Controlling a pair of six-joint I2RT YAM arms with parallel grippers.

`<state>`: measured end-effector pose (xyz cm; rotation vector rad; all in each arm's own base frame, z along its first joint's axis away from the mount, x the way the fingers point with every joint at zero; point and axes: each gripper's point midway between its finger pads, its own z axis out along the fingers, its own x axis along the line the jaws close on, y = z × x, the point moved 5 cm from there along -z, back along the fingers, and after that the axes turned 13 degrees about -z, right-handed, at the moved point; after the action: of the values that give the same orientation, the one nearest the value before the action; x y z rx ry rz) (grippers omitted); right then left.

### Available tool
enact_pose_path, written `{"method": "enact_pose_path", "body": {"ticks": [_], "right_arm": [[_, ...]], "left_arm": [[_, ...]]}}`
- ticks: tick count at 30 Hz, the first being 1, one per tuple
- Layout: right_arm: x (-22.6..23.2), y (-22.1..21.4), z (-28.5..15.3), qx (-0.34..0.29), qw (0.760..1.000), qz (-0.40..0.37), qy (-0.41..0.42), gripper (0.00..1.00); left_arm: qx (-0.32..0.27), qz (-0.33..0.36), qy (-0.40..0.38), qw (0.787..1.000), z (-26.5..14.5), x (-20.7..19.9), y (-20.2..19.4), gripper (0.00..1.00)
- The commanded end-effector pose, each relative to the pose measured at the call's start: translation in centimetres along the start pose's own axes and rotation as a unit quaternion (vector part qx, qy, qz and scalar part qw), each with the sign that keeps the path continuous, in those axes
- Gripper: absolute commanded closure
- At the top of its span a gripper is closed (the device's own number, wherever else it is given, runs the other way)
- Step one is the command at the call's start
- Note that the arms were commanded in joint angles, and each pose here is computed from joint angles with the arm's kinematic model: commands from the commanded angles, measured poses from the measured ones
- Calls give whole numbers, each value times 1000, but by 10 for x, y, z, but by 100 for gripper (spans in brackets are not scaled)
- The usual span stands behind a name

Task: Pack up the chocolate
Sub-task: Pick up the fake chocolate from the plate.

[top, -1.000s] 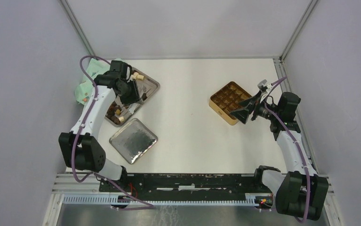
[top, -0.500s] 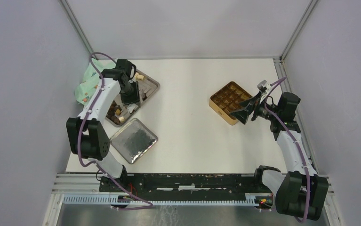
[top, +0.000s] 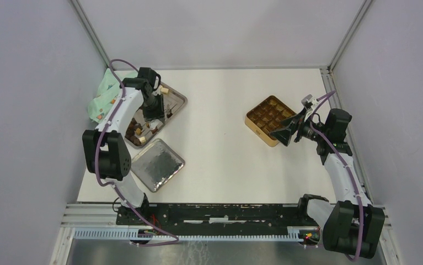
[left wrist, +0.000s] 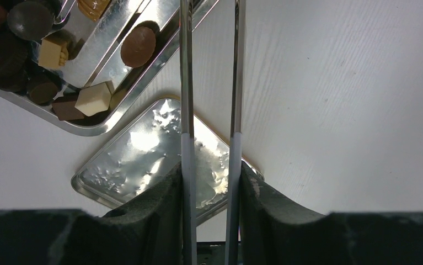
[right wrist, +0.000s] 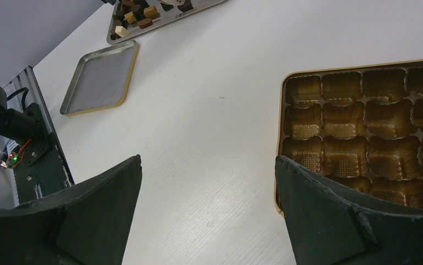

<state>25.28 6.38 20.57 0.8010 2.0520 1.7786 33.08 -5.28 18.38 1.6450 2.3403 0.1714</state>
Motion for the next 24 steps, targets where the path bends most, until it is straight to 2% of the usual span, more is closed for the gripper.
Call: {"method": "enact_pose_path", "body": {"ticks": [1, 18, 24], "right_arm": [[-1, 4, -1, -6, 1000, -22, -5, 5], [1, 3, -2, -7, 1000, -22, -2, 5], [2, 3, -2, -8, 1000, -22, -1, 5]], "left_arm": [[-27, 24, -5, 999, -3, -1, 17, 58], [-12, 29, -16, 999, 8, -7, 24, 56], [-8, 26, -20, 999, 11, -9, 26, 58]]}}
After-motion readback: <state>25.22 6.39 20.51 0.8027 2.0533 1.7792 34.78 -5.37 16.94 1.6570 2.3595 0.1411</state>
